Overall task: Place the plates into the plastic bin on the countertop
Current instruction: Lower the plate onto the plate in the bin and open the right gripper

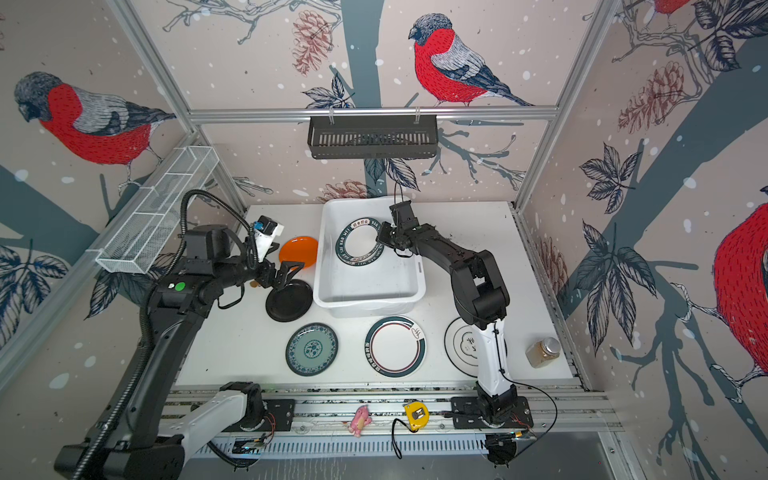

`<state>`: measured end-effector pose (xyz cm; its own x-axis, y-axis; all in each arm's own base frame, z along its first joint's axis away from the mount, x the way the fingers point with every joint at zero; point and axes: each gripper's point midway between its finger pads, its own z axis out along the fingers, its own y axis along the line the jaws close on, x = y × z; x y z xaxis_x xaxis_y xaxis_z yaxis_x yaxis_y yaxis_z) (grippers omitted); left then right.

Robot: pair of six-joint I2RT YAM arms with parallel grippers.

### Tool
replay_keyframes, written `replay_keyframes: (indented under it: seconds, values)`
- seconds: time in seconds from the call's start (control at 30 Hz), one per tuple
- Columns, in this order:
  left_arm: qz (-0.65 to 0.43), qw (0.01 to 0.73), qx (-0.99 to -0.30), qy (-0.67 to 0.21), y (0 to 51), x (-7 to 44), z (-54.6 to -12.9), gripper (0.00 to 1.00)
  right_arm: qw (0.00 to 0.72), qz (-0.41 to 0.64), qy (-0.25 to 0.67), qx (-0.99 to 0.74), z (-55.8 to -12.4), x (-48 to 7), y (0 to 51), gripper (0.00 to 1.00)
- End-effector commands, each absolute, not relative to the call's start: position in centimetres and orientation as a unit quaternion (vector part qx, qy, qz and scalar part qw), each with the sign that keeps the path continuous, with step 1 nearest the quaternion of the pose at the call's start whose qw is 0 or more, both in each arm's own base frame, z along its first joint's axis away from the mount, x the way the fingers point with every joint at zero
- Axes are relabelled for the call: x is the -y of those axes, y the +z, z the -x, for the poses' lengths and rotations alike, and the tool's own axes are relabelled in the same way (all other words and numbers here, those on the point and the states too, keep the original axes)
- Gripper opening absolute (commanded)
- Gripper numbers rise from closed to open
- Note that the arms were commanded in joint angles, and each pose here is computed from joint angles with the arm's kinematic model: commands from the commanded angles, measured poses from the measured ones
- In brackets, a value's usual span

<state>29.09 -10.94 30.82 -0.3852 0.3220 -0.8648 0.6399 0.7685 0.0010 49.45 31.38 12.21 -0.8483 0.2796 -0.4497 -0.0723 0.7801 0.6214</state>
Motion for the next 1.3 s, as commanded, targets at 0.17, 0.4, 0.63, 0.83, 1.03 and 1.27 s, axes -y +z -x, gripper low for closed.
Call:
replay_keyframes:
  seconds: [0.17, 0.4, 0.63, 0.83, 1.03, 1.27]
  values:
    - [-0.305, 0.467, -0.812, -0.171, 30.7, 11.1, -28.8, 0.96, 0.281, -0.059, 0.33, -0.899, -50.3, -31.4, 12.1, 0.02]
    - [-0.306, 0.464, -0.814, -0.169, 30.5, 11.1, -28.8, 0.96, 0.276, -0.064, 0.328, -0.901, -50.5, -31.3, 11.3, 0.02]
    - [-0.306, 0.465, -0.814, -0.169, 30.6, 11.1, -29.0, 0.96, 0.272, -0.068, 0.328, -0.902, -50.7, -31.2, 10.6, 0.02]
    - [-0.306, 0.462, -0.815, -0.17, 30.3, 11.1, -29.0, 0.97, 0.265, -0.069, 0.329, -0.904, -50.7, -31.2, 10.0, 0.02]
    - [-0.306, 0.46, -0.816, -0.17, 30.2, 11.1, -29.0, 0.96, 0.259, -0.074, 0.329, -0.905, -50.7, -31.2, 9.3, 0.02]
    - [-0.307, 0.46, -0.816, -0.17, 30.1, 11.1, -28.9, 0.97, 0.25, -0.077, 0.324, -0.909, -50.7, -31.2, 8.6, 0.07]
